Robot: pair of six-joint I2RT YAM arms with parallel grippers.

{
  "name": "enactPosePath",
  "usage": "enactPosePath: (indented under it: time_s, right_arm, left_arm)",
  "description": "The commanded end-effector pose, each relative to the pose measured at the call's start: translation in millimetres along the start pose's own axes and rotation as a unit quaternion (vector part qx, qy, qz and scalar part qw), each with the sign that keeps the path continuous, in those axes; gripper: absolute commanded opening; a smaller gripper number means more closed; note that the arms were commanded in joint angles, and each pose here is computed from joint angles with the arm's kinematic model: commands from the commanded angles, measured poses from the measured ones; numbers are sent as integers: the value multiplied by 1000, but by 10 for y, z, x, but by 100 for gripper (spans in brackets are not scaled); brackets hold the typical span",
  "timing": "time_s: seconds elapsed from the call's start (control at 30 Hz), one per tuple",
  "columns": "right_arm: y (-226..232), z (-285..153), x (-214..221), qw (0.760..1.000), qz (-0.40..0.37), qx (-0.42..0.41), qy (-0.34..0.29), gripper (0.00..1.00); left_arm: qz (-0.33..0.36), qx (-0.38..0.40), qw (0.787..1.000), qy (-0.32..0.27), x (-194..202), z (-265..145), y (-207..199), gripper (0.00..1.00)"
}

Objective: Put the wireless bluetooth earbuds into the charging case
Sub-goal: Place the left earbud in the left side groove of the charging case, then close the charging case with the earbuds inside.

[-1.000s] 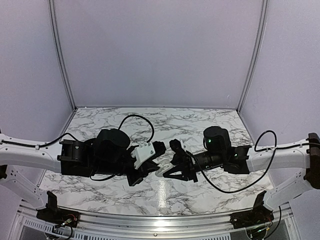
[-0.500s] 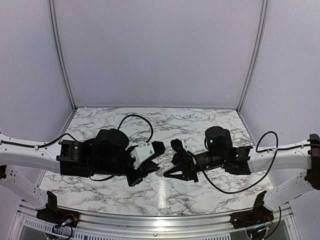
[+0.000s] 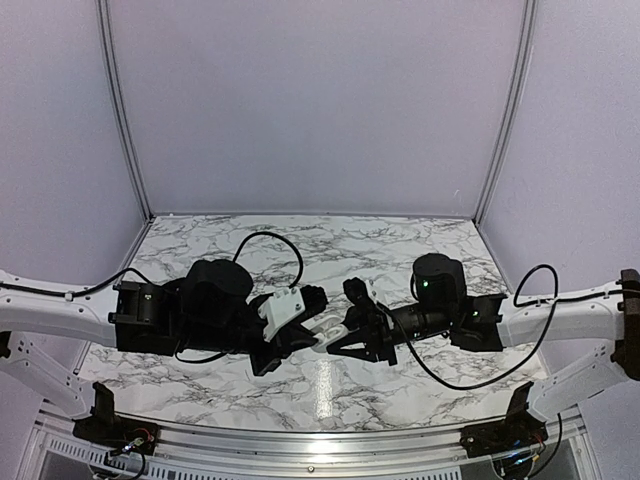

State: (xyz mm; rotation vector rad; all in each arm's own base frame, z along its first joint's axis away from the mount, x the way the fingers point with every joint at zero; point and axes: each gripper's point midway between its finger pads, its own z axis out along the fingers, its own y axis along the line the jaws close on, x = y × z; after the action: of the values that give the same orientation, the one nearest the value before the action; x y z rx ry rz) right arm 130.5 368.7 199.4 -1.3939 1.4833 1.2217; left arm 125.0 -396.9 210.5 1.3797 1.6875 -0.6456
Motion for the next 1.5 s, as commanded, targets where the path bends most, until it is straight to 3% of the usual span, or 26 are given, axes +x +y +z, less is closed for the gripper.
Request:
enactPosePath:
  time_s: [0.0,0.37,0.67,0.8,1.2,1.3,1.47]
  right_arm:
    - [108,-29,-328,998,-39,-21,-50,0]
    - [199,-54,-384,996,-49,-44,-59,0]
    - [189,-54,-344,997,-47,-40,-56,0]
    - [185,-50,-336,997,-46,-39,-55,0]
    - [120,6,-274,998,-37,-32,-45,0]
    - [114,7,-289,998,-39,-31,-49,0]
    - [111,63,-321,997,-40,-45,-49,0]
  left_arm:
    - [5,26,1000,13,85,14,-125,0]
    - [10,37,999,17,52,74,-179,0]
    - [10,1,1000,11,-9,-66,-45,11]
    - [11,-14,1000,6,-48,-190,16,24]
    - [3,-35,999,-24,-169,-493,112,26]
    - [-23,-49,998,-40,-195,-553,206,38]
    - [-78,-54,992,-77,-98,-593,330,71]
